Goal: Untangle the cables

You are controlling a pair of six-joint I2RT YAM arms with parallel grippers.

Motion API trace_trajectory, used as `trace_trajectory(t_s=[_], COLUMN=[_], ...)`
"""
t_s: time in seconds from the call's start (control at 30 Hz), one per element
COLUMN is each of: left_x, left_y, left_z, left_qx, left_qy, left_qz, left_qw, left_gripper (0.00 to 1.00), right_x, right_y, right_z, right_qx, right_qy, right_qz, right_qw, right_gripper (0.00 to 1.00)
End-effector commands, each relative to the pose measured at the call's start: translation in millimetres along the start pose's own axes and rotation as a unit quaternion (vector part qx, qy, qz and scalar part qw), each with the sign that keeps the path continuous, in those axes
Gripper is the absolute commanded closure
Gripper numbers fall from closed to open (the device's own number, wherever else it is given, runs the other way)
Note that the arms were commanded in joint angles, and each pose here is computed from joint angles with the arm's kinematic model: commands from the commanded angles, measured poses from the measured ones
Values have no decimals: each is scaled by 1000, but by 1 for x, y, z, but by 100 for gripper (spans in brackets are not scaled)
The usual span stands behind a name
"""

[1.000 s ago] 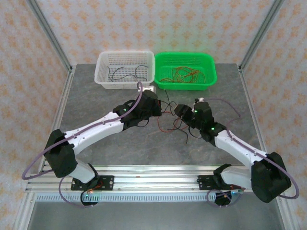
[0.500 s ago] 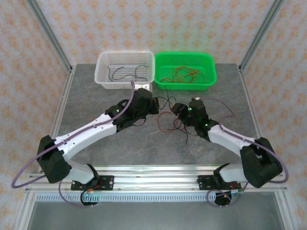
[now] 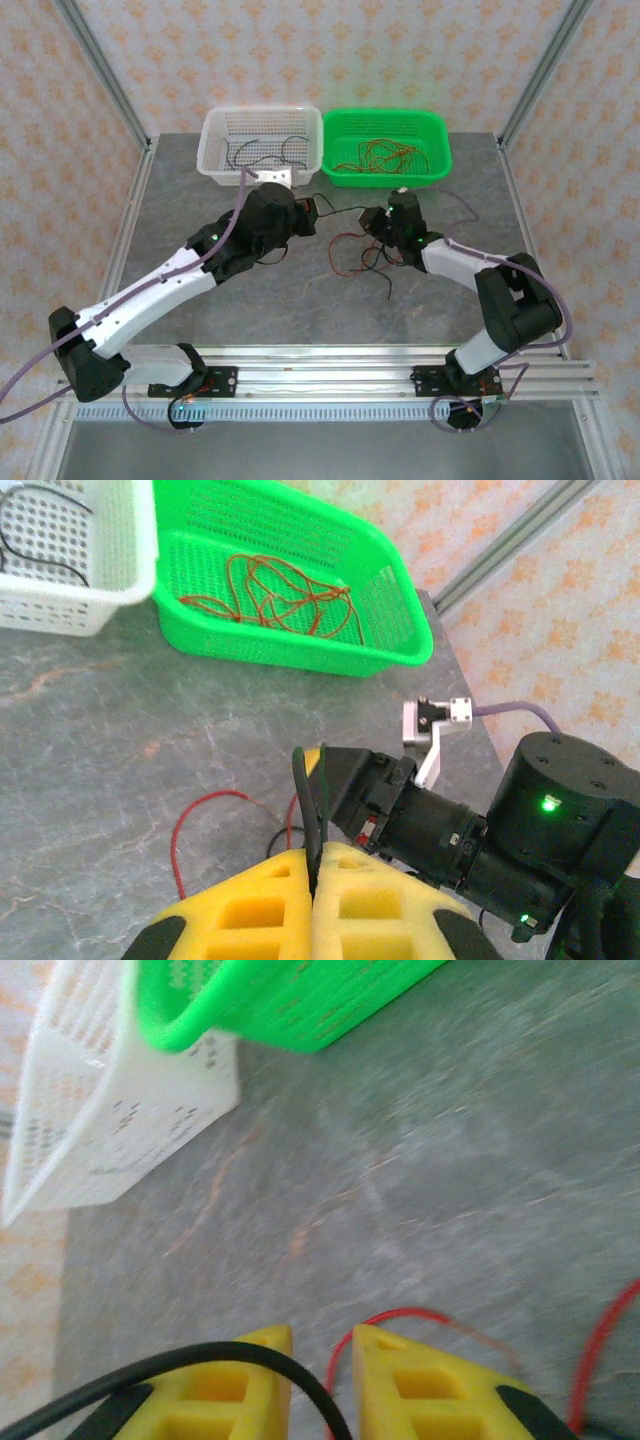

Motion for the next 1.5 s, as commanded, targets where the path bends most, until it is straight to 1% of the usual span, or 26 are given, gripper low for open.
trace_trajectory(t_s=[0.0, 0.13, 0.3, 0.37, 0.43, 0.53, 0.63, 0.8, 0.93, 1.07, 1.23, 1.4, 1.47], left_x=[0, 2, 3, 5, 10, 22, 34, 41, 53, 72, 89, 107, 115], left_y=[34, 46, 55, 57, 57, 50, 42, 36, 31, 15, -12, -57, -76], left_z=[31, 46, 67, 80, 96, 120, 145, 183, 206, 220, 234, 240, 240], left_qx=[-49, -69, -92, -104, -118, -139, -160, -194, -213, -225, -251, -270, -272], left_qy=[-15, -28, -51, -59, -67, -69, -70, -78, -72, -65, -66, -78, -82], left_qz=[21, 44, 71, 91, 121, 155, 185, 215, 243, 267, 276, 283, 282], left_qw=[998, 996, 992, 989, 983, 976, 967, 954, 944, 935, 925, 917, 916], left_gripper=[100, 100, 100, 100, 100, 100, 100, 100, 100, 100, 100, 100, 100], right_x=[-32, -42, -48, -47, -46, -43, -38, -30, -27, -26, -30, -40, -45], right_y=[14, 29, 43, 49, 56, 67, 80, 99, 106, 112, 119, 125, 126], right_z=[17, 25, 29, 29, 29, 27, 24, 18, 10, 5, 2, -4, -7], right_qx=[-45, -65, -82, -85, -86, -87, -86, -81, -64, -61, -64, -72, -72], right_qy=[17, 27, 36, 38, 44, 56, 68, 74, 59, 47, 44, 33, 27], right_qz=[-75, -99, -118, -117, -114, -106, -93, -59, -22, -2, -8, -17, -19], right_qw=[996, 993, 989, 989, 989, 989, 990, 992, 996, 997, 997, 997, 997], right_gripper=[76, 70, 66, 63, 57, 50, 46, 45, 45, 45, 45, 45, 45])
Point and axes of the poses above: each hand's point on the last joint's axis, 136 mm out from that joint toward the fingers, its own y axis back along the fingers, its own x axis along the line the jaws close on, z = x × y, the point moved 7 cm from there along y, back along the fingers, and after that the axes turned 9 degrees about -y, right-handed, at the moved point
